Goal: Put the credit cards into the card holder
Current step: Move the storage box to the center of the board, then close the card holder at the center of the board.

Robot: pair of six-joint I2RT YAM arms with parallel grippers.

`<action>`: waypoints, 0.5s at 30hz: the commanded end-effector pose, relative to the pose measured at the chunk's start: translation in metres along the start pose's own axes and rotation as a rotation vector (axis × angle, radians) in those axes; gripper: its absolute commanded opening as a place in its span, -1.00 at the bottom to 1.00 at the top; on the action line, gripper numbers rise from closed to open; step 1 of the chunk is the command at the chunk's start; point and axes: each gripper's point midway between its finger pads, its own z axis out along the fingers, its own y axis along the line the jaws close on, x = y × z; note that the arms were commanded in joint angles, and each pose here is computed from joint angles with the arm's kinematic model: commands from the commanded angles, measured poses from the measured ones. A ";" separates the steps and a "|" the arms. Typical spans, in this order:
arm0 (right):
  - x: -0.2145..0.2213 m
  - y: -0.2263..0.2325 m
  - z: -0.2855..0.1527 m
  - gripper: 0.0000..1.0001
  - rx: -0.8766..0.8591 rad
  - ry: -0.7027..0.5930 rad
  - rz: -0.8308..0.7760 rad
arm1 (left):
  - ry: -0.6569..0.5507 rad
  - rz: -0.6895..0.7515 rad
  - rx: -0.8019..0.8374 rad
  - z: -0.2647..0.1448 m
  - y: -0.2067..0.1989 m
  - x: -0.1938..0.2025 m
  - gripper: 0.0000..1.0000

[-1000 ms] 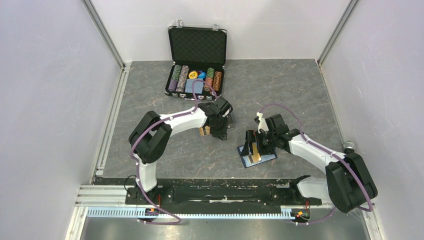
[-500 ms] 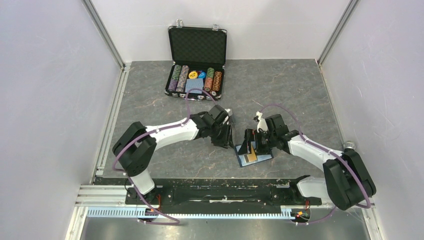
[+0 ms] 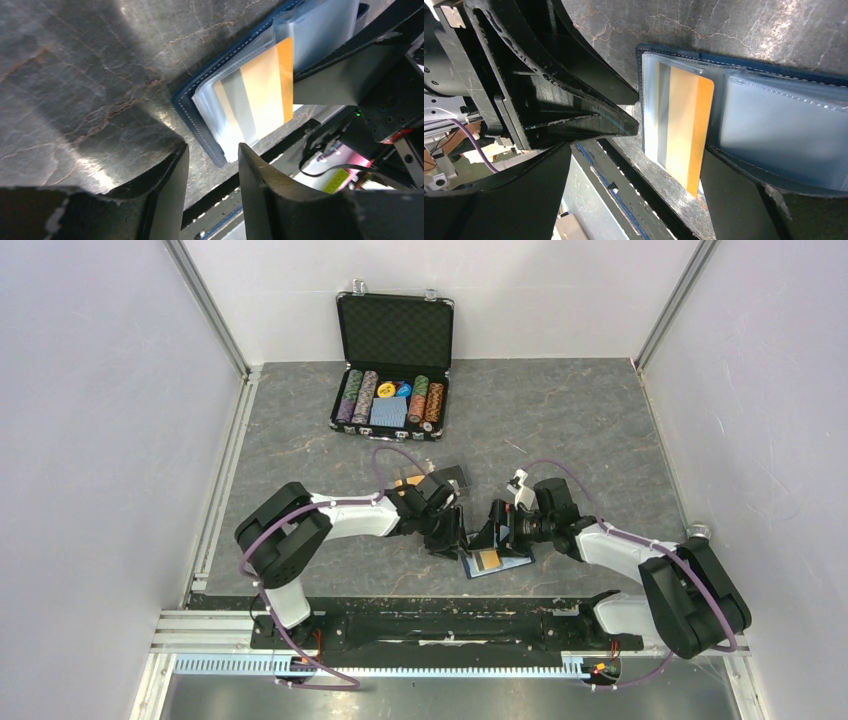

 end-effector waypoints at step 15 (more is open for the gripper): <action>0.006 -0.014 -0.007 0.96 0.105 0.028 -0.034 | 0.066 -0.030 -0.168 0.031 0.031 0.001 -0.83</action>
